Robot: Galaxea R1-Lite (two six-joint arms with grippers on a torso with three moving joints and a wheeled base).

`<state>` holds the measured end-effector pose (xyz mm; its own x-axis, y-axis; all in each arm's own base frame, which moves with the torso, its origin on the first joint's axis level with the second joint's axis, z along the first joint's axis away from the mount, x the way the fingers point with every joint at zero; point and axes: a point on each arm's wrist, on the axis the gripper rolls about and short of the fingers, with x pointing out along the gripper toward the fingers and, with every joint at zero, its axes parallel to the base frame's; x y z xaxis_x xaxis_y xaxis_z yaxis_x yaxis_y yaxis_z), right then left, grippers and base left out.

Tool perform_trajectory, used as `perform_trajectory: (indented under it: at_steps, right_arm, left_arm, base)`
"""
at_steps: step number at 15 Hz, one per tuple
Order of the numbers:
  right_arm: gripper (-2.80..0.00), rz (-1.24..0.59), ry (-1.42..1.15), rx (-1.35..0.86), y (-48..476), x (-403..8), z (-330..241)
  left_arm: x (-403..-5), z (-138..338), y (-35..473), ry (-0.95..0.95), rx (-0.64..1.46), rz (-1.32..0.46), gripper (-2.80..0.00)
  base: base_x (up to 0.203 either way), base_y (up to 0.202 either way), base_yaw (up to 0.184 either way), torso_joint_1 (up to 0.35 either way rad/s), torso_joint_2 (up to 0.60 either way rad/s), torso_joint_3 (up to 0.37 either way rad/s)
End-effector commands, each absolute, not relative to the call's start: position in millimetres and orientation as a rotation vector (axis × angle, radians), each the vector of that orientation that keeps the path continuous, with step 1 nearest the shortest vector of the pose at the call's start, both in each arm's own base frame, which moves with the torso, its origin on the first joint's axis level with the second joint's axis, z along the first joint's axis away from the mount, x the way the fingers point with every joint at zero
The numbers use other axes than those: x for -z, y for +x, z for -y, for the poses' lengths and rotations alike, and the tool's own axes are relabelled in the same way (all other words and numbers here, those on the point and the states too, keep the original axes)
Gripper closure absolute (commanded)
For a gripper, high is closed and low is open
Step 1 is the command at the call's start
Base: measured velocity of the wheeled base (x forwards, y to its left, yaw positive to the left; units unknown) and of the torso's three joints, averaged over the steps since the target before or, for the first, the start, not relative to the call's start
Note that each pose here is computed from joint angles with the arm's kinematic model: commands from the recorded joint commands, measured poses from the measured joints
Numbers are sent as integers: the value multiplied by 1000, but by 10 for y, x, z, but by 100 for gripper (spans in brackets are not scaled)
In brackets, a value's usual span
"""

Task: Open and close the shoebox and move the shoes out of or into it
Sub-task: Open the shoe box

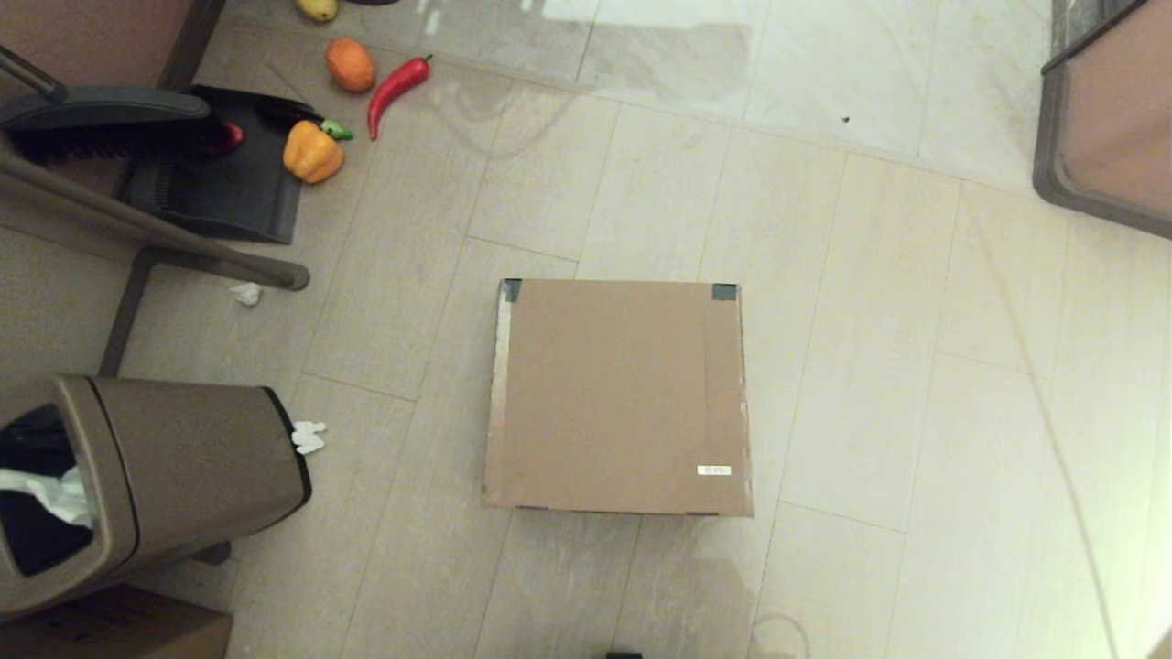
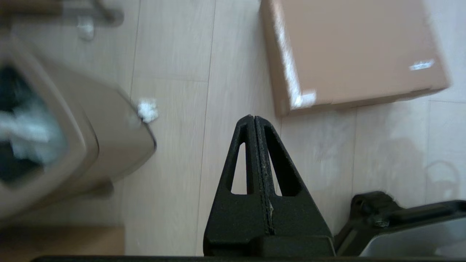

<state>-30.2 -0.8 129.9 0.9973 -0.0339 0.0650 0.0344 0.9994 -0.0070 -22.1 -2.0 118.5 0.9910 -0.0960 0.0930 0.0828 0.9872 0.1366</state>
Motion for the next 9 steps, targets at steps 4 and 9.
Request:
perform_trajectory:
  at_steps: [4,9]
  right_arm:
    - [0,-241,148,-59,343,-1861,-18]
    - [0,-618,334,-109,1211,-1786,-56]
  left_arm:
    - [-2039,39,647,89,158,-192,0]
    - [-2162,163,1849,-318,256,-409,0]
  base:
    - [0,0,0,0,0,0]
    - [0,0,0,0,0,0]
